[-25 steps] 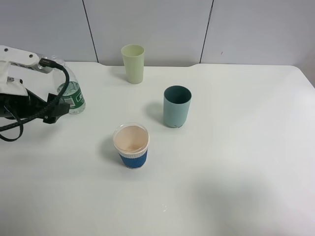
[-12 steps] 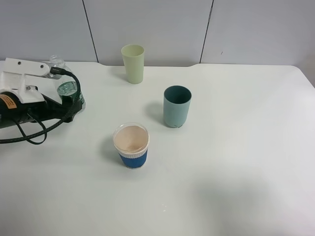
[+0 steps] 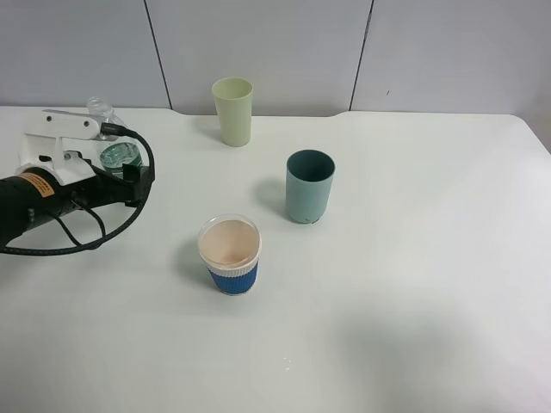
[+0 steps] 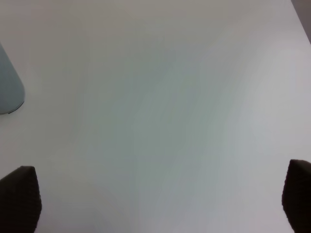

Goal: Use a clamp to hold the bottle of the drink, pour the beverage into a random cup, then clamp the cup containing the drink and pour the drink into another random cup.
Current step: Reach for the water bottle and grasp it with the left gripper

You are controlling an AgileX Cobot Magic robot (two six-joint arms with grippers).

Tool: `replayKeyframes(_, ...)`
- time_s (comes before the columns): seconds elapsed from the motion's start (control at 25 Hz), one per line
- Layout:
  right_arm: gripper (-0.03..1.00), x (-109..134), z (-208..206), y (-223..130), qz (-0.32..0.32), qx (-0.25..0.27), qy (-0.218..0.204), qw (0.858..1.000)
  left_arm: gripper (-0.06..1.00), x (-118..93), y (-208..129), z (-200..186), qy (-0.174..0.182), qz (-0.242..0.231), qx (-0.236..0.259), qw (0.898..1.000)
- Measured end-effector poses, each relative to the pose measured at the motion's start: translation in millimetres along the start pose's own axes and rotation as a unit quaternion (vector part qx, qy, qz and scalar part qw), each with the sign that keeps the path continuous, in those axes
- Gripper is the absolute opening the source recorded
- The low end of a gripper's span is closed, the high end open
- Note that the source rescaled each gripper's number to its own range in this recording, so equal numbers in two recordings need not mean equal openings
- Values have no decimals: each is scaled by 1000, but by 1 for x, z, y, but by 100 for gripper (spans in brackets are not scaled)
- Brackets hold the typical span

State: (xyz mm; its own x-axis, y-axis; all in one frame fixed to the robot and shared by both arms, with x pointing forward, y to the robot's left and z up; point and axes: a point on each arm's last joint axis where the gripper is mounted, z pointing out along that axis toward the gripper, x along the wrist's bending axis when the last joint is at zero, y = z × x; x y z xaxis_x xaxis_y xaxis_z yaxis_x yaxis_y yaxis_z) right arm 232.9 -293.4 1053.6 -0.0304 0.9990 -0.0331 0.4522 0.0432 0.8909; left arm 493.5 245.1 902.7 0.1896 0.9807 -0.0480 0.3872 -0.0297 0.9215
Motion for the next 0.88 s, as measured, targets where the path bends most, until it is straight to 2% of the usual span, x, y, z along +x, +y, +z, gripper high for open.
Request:
replayKeyframes(0.24, 100, 0, 0, 0, 0, 0, 0, 1000, 99, 5, -8, 8, 25, -17, -28, 999)
replayKeyframes(0.52, 100, 0, 0, 0, 0, 0, 0, 1000, 99, 6, -20, 14, 29, -16, -18, 999)
replayKeyframes(0.88, 100, 0, 0, 0, 0, 0, 0, 1000, 99, 6, -19, 44, 29, -17, -27, 999)
